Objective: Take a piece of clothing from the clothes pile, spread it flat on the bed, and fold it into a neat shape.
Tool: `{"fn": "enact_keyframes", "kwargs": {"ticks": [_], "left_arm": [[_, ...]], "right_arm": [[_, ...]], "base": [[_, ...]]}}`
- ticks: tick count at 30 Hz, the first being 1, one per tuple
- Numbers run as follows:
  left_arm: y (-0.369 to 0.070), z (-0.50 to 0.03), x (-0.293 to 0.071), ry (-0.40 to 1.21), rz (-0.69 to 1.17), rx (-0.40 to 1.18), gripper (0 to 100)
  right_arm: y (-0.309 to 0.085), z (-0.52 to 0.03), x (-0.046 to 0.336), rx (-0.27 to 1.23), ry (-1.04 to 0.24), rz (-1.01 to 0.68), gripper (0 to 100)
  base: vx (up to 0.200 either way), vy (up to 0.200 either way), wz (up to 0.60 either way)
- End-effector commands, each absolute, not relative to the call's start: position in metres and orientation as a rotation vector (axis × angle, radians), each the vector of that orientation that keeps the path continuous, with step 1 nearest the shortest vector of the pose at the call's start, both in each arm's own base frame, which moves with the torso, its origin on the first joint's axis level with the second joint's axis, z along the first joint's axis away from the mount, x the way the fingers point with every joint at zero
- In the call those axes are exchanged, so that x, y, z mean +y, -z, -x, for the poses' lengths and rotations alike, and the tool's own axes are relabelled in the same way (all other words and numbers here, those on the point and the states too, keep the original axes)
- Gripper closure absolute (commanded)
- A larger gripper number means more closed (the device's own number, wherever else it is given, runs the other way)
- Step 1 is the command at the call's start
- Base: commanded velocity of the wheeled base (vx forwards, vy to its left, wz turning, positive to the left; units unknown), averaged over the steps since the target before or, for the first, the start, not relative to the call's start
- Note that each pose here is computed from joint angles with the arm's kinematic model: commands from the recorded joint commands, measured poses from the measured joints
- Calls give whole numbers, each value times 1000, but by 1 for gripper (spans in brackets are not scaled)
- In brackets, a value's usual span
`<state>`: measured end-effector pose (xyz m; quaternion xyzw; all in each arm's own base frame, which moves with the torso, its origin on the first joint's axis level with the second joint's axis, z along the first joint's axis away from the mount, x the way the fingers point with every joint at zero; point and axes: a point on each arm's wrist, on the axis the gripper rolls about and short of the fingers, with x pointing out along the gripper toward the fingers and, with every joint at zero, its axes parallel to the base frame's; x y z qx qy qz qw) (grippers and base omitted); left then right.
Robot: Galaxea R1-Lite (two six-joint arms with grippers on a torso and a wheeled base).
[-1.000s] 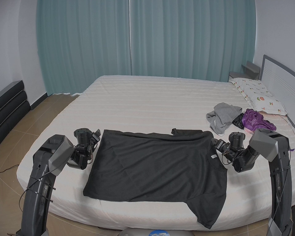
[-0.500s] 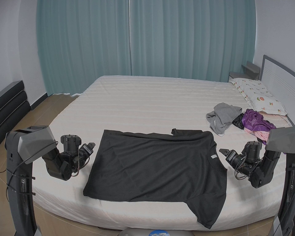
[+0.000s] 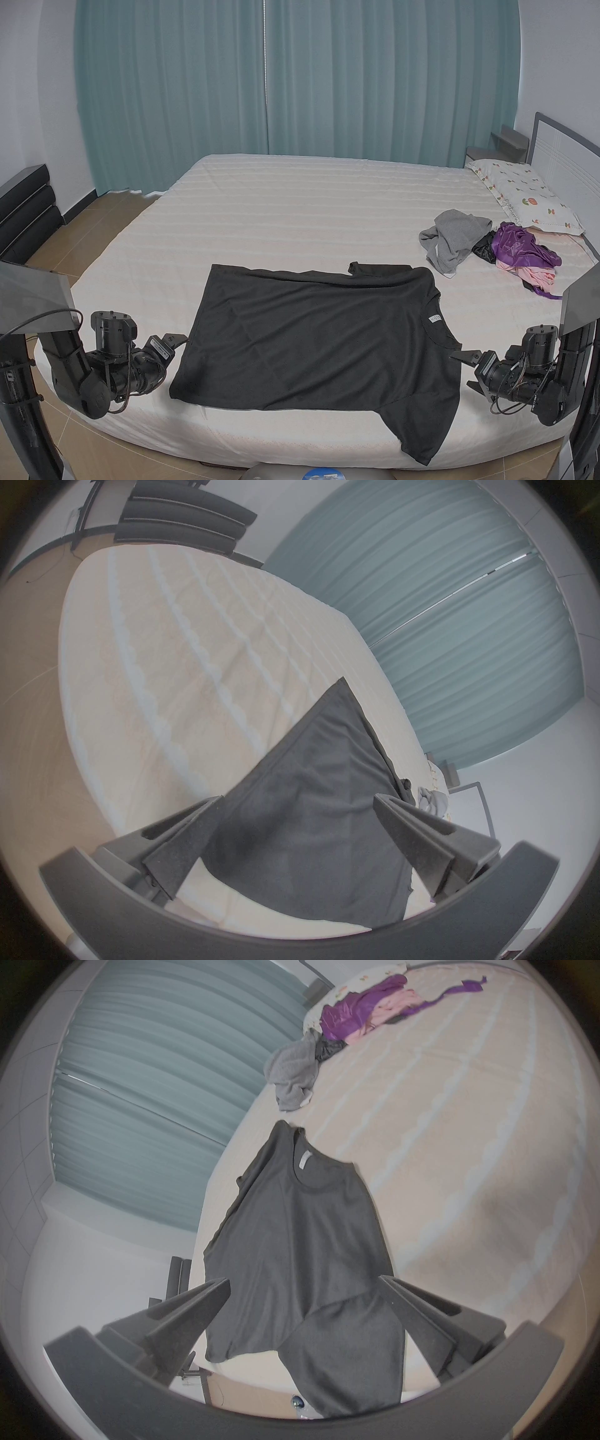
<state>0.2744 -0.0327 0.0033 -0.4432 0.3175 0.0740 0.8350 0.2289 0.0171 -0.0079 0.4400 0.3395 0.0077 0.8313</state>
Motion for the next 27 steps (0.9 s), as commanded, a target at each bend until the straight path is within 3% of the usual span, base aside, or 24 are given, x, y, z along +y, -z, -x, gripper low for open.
{"fn": "enact_keyframes", "kwargs": {"ticks": [1,8,20,27], "left_arm": [[-9,-263,-33,-147,947,679,0],[-3,-263,-33,-157,944,702,0],[-4,-265,-34,-146,978,702,0],[-5,-265,-34,-145,979,699,0]], "right_arm": [[8,-217,17,759,-13,-940,0],[13,-215,19,788,-9,-940,0],[21,-214,25,834,-19,-924,0],[22,-214,26,840,-15,-923,0]], "base": [[-200,0,0],[-200,0,0],[0,0,0],[0,-200,0]]}}
